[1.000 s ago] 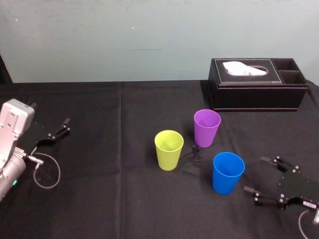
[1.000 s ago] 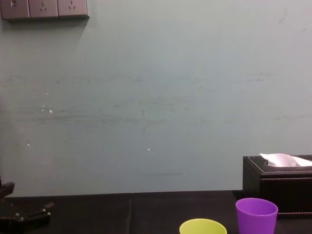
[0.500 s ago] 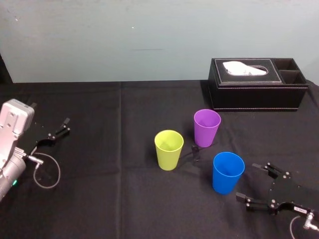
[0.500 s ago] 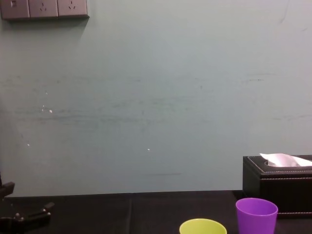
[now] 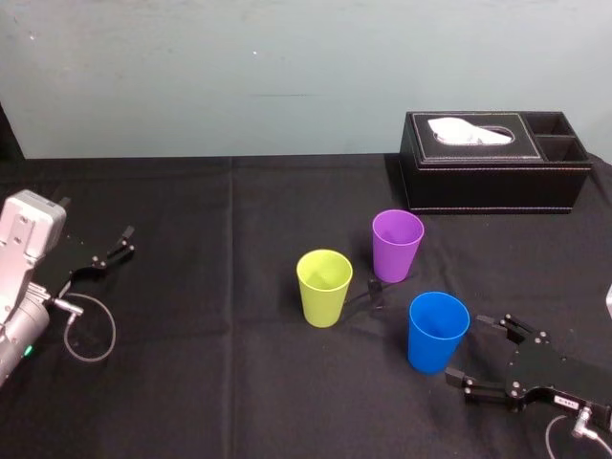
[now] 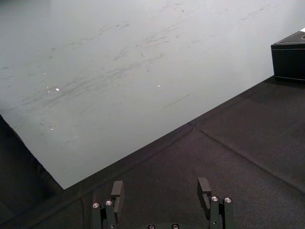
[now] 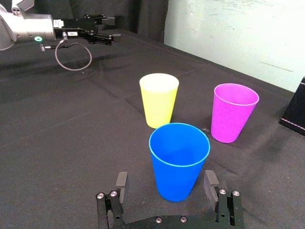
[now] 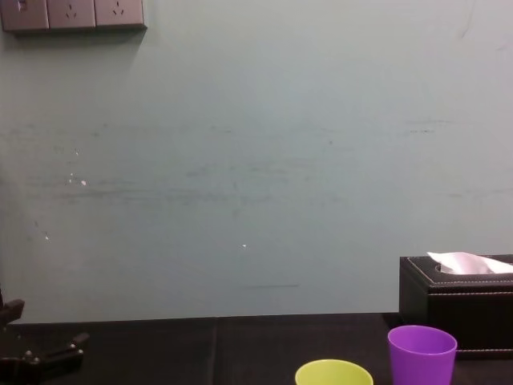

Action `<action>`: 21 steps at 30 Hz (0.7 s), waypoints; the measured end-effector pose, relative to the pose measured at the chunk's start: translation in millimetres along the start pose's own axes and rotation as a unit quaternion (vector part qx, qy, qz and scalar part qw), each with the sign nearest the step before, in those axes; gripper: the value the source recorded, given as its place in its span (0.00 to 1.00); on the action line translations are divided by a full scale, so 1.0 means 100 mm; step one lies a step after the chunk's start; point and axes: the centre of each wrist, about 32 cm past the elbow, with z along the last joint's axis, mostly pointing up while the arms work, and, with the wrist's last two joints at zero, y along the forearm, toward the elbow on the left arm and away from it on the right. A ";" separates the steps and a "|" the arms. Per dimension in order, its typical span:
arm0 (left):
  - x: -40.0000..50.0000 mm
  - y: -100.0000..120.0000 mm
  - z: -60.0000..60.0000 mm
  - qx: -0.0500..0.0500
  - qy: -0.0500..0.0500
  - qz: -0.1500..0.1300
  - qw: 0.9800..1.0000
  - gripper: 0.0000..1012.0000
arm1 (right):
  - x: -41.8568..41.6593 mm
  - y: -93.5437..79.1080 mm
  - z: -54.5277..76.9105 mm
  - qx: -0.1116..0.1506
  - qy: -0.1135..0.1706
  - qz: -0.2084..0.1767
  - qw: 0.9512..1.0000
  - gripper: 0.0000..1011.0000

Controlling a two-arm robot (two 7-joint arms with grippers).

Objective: Stack the three plastic cups sequentially using one hand.

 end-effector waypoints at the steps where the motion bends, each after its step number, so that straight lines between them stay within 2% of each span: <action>1: 0.000 0.00 0.00 0.000 0.000 0.000 1.000 1.00 | 0.000 0.00 -0.01 0.000 0.001 0.000 1.000 0.99; 21: 0.000 0.00 0.00 0.000 0.000 0.000 1.000 1.00 | 0.034 0.12 -0.05 0.012 0.022 -0.003 1.000 0.99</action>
